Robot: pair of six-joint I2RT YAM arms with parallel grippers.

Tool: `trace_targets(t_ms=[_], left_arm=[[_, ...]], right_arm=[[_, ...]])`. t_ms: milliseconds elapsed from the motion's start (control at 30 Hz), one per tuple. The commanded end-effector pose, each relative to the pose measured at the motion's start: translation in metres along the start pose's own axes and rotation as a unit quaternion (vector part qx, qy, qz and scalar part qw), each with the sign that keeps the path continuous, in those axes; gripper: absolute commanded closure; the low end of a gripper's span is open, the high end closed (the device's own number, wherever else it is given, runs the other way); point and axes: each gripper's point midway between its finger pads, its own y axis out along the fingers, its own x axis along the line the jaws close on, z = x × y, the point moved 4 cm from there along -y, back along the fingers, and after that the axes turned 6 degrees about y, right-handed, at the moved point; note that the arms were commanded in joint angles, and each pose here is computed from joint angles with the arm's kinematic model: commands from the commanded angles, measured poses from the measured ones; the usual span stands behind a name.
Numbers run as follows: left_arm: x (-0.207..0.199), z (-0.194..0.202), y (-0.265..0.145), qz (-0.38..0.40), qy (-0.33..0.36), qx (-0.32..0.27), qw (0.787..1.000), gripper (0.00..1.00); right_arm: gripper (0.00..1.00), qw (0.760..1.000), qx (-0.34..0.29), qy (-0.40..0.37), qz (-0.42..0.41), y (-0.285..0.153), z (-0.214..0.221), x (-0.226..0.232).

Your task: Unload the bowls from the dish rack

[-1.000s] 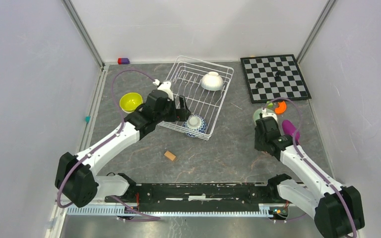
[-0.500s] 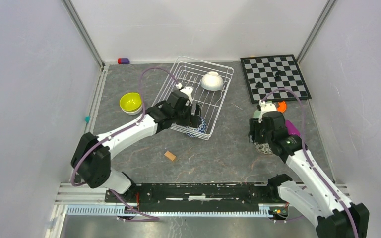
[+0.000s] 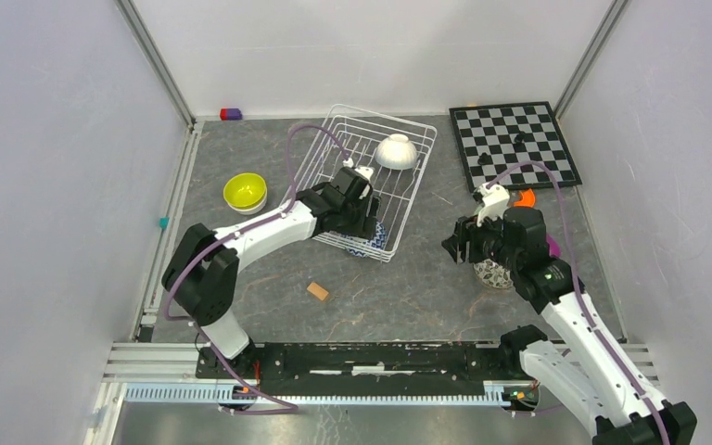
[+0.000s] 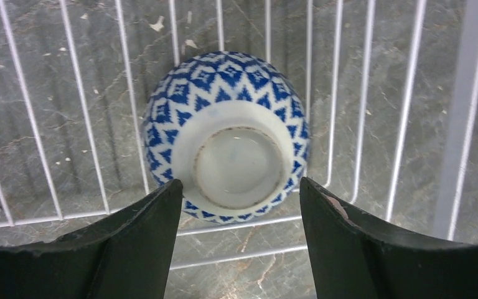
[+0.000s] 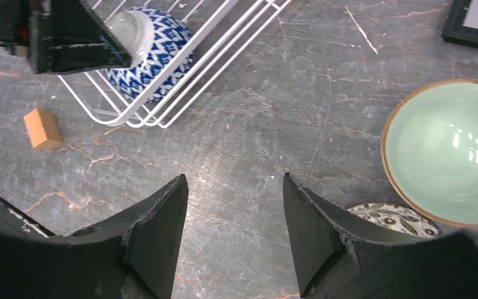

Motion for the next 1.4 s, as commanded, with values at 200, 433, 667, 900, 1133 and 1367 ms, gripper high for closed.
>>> trace_targets(t_ms=[200, 433, 667, 900, 1133, 1367], left_arm=[[0.008, -0.015, 0.012, -0.051, 0.005, -0.013, 0.999, 0.34], [0.014, -0.016, 0.016, -0.071, 0.001, -0.017, 0.997, 0.61], [0.017, -0.027, 0.003, -0.071, -0.028, -0.047, 0.996, 0.71], [0.026, -0.049, -0.023, 0.063, -0.131, -0.112, 0.983, 0.73], [0.044, -0.065, -0.039, 0.205, -0.216, -0.15, 0.943, 0.74], [0.049, -0.072, -0.049, 0.251, -0.238, -0.168, 0.923, 0.74]], right_arm=[[0.37, 0.995, -0.062, -0.004, -0.073, 0.001, -0.046, 0.027], [0.38, 0.992, -0.06, 0.013, -0.109, 0.01, -0.05, 0.037], [0.39, 0.988, -0.068, 0.031, -0.137, 0.021, -0.068, 0.047], [0.38, 0.984, -0.04, 0.027, -0.174, 0.049, -0.077, 0.076], [0.22, 0.979, -0.027, 0.016, -0.202, 0.074, -0.077, 0.105], [0.11, 0.974, -0.028, 0.067, -0.217, 0.093, -0.068, 0.11]])
